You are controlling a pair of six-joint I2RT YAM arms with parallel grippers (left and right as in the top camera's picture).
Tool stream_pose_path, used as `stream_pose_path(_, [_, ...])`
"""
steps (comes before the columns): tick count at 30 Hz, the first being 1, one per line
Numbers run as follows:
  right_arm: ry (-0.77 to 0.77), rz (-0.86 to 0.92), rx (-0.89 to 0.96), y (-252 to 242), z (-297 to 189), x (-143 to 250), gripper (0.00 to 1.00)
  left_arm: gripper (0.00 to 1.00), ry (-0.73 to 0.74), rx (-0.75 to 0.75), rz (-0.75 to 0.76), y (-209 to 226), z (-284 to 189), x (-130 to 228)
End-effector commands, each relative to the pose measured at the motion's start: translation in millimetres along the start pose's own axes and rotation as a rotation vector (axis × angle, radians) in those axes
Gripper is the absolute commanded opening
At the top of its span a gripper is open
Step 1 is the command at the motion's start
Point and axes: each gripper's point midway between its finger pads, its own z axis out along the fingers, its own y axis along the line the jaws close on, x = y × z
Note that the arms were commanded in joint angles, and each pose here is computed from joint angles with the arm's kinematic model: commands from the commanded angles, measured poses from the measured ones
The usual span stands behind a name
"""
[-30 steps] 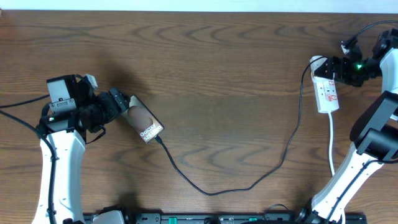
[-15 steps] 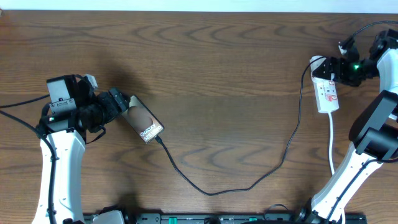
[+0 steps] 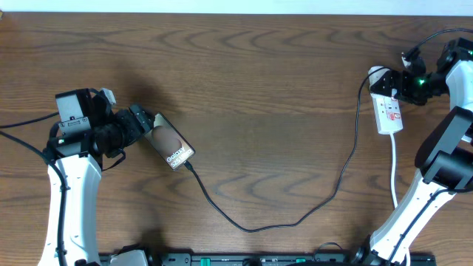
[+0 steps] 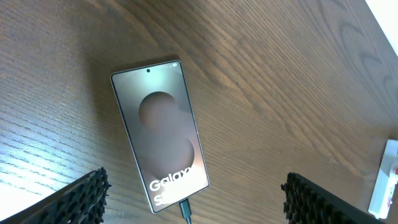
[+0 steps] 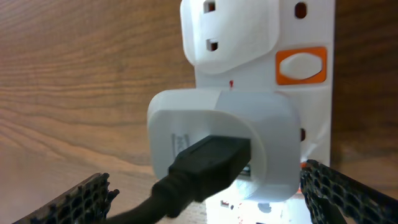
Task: Plug charger to phone and switch on socket
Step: 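Position the right gripper over the orange switch beside the charger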
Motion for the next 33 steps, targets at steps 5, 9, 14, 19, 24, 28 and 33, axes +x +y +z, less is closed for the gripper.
stream_pose_path(5, [0.044,0.062,-0.067,8.3,20.2,15.8,0.96,0.88,-0.006,-0.003,0.027,0.1,-1.3,-0.3])
stream_pose_path(9, [0.039,0.067,-0.099,13.9,19.8,15.1,0.96,0.88,-0.005,-0.003,0.026,0.1,-1.3,-0.2])
stream_pose_path(14, [0.067,0.089,-0.111,17.3,19.2,22.1,0.95,0.88,-0.005,-0.003,0.026,0.1,-1.3,-0.2])
stream_pose_path(19, [0.075,0.101,-0.149,25.4,18.7,24.3,0.92,0.88,-0.003,-0.004,0.025,0.3,-1.3,0.4])
stream_pose_path(24, [0.062,0.069,-0.16,32.0,22.0,19.3,0.93,0.88,0.001,-0.006,0.023,0.8,-1.3,1.4])
stream_pose_path(28, [0.07,0.03,-0.137,33.0,25.9,19.2,0.92,0.88,0.001,-0.006,0.024,0.8,-1.3,1.4])
stream_pose_path(33, [0.081,0.02,-0.121,34.2,28.4,20.2,0.91,0.88,0.001,-0.006,0.024,0.8,-1.3,1.3])
